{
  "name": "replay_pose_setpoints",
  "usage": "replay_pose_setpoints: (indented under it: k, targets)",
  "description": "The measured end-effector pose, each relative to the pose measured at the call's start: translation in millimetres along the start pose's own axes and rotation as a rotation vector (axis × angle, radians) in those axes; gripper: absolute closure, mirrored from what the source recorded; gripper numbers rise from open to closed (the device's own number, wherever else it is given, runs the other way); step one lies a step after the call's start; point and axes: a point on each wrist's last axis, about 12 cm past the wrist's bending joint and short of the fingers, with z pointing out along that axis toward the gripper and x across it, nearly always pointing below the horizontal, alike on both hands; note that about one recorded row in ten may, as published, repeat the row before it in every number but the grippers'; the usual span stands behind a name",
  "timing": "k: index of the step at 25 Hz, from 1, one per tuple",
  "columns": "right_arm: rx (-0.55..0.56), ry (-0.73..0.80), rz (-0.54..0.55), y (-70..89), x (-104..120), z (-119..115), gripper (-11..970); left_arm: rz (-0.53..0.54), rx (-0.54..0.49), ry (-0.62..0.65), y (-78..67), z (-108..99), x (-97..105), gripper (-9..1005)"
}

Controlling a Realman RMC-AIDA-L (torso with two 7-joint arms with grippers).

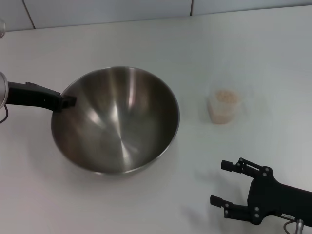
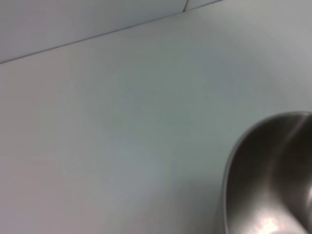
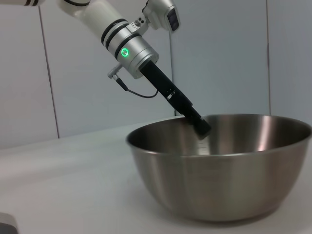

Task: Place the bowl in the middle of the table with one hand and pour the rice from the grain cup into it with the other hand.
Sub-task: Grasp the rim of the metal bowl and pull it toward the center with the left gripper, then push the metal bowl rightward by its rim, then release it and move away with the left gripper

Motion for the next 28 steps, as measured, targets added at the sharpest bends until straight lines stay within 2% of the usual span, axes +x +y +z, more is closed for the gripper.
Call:
replay_pose_setpoints:
  k: [5,11,18,22,28]
  targets:
    - [-0.001,0.001,0.001,0.5,0.3,-0.3,141,-0.003,0.011,-0.015,0.2,-1.6,-6.2,875]
    - [-0.003,0.003,0.001,0.6,0.4,-0.2,142,0.007,0.070,-0.035,-0.7,-3.5,-23.9,955]
    - [-0.003,0.003,0.002,0.9,0.7,0.3,142,0.058,0.114,-0.053,-7.7,8.8,-46.9,954]
    - [-0.003,0.003,0.002,1.0,0.6,0.4,141,0.069,0.067,-0.056,-5.3,20.6,-57.2,953]
    - [-0.006,0.001,-0.001,0.0,-0.1,1.5,142,0.086,0.057,-0.052,-3.1,27.9,-54.4,953]
